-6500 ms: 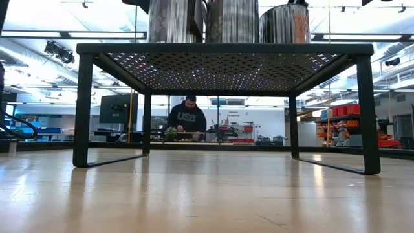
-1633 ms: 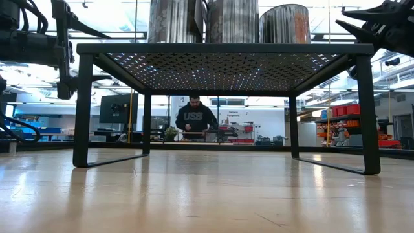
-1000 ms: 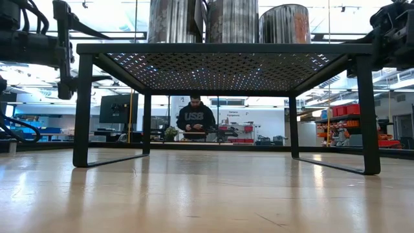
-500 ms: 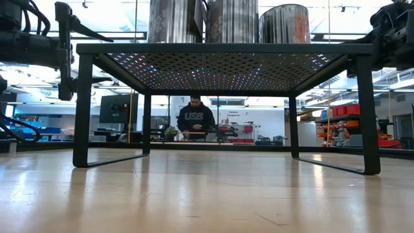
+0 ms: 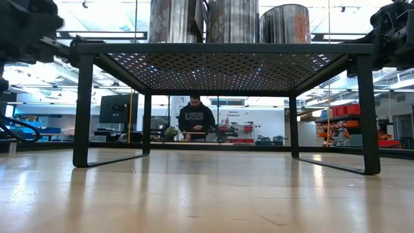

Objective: Pick & Place candle stick holders
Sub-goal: Return to Home Position

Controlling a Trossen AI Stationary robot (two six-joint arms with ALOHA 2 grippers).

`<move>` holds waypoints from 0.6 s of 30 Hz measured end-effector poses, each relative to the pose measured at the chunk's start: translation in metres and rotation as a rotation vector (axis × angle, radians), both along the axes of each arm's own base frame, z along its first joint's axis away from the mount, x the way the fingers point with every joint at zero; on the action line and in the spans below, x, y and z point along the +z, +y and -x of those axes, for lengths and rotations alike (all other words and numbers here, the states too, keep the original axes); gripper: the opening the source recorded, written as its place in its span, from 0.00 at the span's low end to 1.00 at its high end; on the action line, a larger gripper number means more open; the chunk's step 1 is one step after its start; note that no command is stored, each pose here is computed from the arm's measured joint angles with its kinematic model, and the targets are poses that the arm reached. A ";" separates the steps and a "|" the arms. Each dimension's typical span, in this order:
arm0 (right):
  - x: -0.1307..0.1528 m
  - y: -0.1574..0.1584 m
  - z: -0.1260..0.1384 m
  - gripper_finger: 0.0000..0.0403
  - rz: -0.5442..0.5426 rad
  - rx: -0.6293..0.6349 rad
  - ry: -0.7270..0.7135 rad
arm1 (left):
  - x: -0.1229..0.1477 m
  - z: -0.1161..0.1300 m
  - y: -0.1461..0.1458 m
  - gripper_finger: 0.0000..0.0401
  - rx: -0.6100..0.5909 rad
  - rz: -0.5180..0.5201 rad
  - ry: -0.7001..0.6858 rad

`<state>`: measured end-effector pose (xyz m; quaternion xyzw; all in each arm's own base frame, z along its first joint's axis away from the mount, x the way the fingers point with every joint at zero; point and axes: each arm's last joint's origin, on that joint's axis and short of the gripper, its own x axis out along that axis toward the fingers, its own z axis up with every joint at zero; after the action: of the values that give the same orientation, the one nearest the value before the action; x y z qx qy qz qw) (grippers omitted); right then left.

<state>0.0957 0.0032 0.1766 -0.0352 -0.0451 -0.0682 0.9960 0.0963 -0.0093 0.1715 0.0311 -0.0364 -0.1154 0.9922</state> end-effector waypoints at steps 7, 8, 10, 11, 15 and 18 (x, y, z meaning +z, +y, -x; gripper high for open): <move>0.000 0.000 0.000 0.15 0.000 0.000 0.000 | -0.002 -0.001 0.006 0.96 0.179 -0.038 0.016; 0.000 0.000 0.000 0.15 0.000 0.000 0.000 | -0.002 -0.001 0.006 0.96 0.194 -0.018 0.020; 0.000 0.000 0.000 0.15 0.000 0.000 0.000 | -0.002 -0.001 0.007 0.96 0.209 0.008 0.026; 0.000 0.000 0.000 0.15 0.000 0.000 0.000 | -0.002 -0.001 0.007 0.96 0.209 0.018 0.026; 0.000 0.000 0.000 0.15 0.000 0.000 0.000 | -0.003 -0.001 0.007 0.96 0.209 0.034 0.034; 0.000 0.000 0.000 0.15 0.000 0.000 0.000 | -0.003 -0.001 0.007 0.96 0.209 0.035 0.033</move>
<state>0.0957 0.0032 0.1766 -0.0354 -0.0449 -0.0681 0.9960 0.0976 -0.0025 0.1688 0.0158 -0.0186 -0.0110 0.9996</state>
